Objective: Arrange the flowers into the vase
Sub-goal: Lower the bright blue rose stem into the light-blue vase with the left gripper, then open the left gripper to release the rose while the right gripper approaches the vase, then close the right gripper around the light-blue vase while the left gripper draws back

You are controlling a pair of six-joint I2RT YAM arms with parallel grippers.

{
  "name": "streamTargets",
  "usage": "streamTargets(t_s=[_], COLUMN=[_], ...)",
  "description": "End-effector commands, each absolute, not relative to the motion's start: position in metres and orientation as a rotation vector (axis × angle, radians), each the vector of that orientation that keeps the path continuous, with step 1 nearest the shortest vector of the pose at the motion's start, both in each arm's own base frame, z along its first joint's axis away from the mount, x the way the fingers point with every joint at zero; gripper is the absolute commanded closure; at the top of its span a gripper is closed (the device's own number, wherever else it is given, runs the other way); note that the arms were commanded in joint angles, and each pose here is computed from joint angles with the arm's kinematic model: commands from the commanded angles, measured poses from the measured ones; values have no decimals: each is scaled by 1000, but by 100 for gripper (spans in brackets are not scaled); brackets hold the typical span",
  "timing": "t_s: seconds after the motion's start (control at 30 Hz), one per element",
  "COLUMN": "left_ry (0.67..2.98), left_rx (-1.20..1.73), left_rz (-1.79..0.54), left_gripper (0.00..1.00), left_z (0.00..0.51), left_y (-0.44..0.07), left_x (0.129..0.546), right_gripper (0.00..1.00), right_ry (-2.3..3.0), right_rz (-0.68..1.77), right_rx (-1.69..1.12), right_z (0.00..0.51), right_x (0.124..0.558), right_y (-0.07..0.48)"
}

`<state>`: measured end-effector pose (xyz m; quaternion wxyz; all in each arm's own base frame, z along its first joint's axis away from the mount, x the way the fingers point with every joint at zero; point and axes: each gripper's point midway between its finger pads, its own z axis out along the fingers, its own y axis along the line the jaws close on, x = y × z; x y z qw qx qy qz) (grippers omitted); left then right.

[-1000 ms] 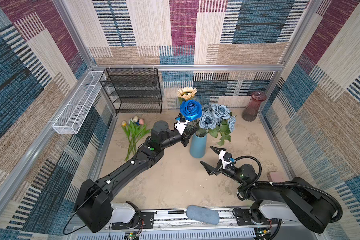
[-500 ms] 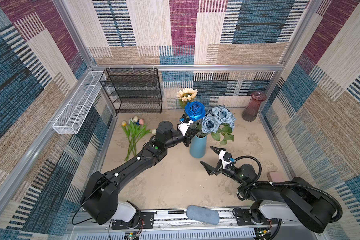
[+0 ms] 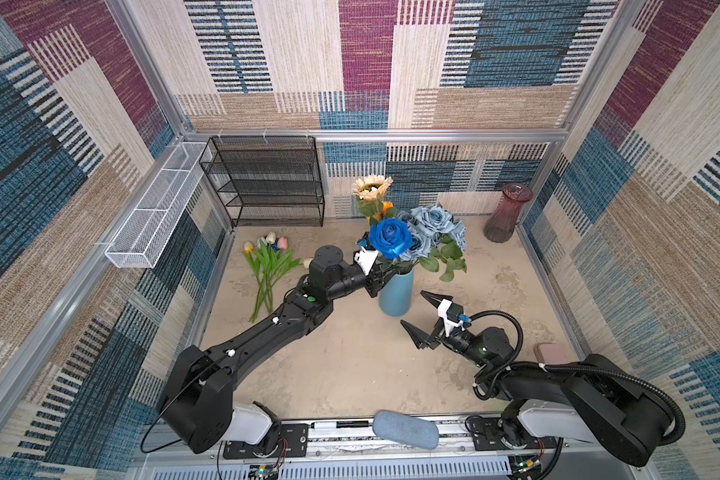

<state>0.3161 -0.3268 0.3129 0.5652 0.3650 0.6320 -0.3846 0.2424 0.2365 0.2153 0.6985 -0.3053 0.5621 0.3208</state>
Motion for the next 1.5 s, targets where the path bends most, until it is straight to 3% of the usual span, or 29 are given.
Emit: streamTargets(t_s=[0.0, 0.13, 0.23, 0.53, 0.97, 1.27, 1.47], left_ry=[1452, 1458, 1457, 1447, 1515, 1502, 1498], left_rx=[852, 847, 844, 807, 700, 691, 667], left_rz=[-888, -847, -813, -704, -619, -605, -580], left_gripper=[64, 54, 41, 23, 18, 18, 18], left_z=[322, 320, 313, 300, 265, 271, 275], left_y=[-320, -311, -303, -272, -232, -226, -218], left_x=[310, 304, 301, 283, 270, 266, 262], right_gripper=[0, 0, 0, 0, 0, 0, 16], right_ry=[1246, 1250, 1261, 1387, 1350, 1287, 1280], right_rz=[712, 708, 699, 622, 566, 560, 564], right_rx=[-659, -660, -641, -505, -424, -487, -506], right_z=[220, 219, 220, 210, 214, 208, 211], right_x=[245, 247, 251, 299, 344, 359, 370], right_y=[236, 236, 235, 237, 251, 272, 283])
